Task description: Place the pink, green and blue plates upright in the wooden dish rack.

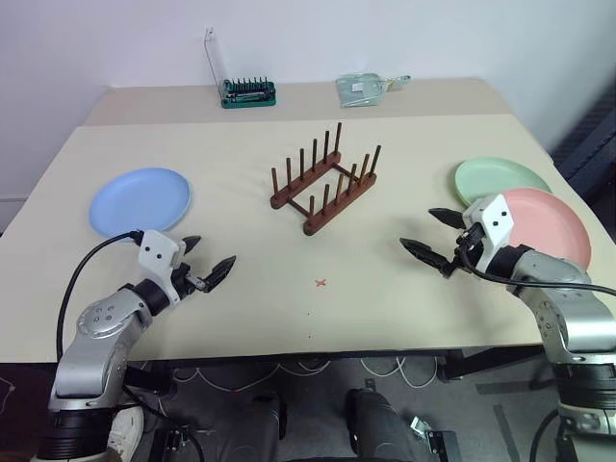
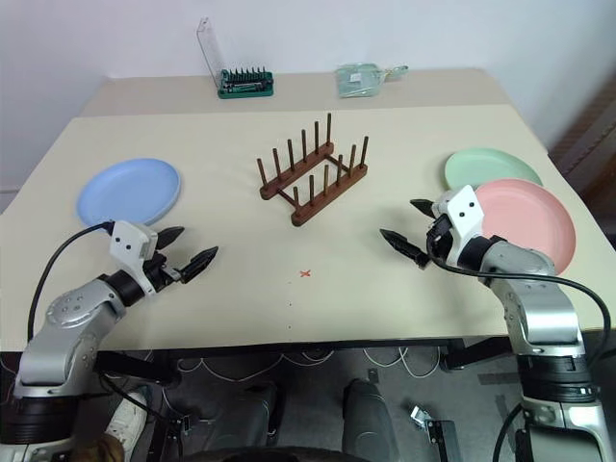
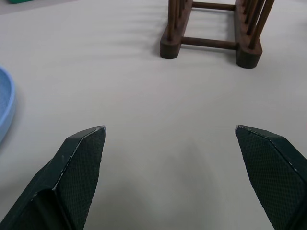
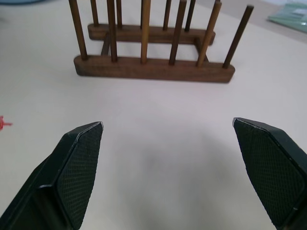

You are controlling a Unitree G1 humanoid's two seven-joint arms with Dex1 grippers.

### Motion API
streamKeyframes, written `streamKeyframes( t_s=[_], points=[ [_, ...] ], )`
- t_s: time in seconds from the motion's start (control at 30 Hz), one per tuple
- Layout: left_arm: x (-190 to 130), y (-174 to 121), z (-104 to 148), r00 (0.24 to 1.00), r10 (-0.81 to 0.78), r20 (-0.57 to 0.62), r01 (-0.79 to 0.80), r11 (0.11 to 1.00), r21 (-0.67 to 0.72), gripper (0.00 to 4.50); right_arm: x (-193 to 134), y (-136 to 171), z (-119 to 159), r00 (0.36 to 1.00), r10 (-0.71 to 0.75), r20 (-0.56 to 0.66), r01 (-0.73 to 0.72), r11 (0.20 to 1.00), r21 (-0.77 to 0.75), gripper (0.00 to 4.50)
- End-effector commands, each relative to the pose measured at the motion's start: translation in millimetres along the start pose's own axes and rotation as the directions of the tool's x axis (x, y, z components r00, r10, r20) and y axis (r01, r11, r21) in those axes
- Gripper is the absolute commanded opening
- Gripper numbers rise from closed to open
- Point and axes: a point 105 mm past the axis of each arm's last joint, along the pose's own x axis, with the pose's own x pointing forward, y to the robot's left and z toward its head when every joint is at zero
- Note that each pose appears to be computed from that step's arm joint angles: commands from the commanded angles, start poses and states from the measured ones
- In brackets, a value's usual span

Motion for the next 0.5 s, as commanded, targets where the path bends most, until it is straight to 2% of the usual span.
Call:
streamKeyframes(
  t_s=[0.03,0.3,0.5],
  points=[
    [-1.6,-0.1,12.0,0.999,0.007,0.038,-0.008,1.000,0.022,4.44,-4.4,-6.3,10.7,0.999,-0.013,0.033,0.014,0.999,-0.036,4.43],
    [3.1,-10.0,14.8,0.998,-0.034,0.047,0.033,0.999,0.010,4.44,3.5,-7.0,21.8,0.997,0.009,0.073,-0.005,0.998,-0.058,4.43],
    [19.6,-34.5,12.1,0.989,-0.146,0.025,0.146,0.989,0.014,4.44,7.8,18.8,17.6,0.995,0.057,0.085,-0.054,0.998,-0.038,4.43]
  ],
)
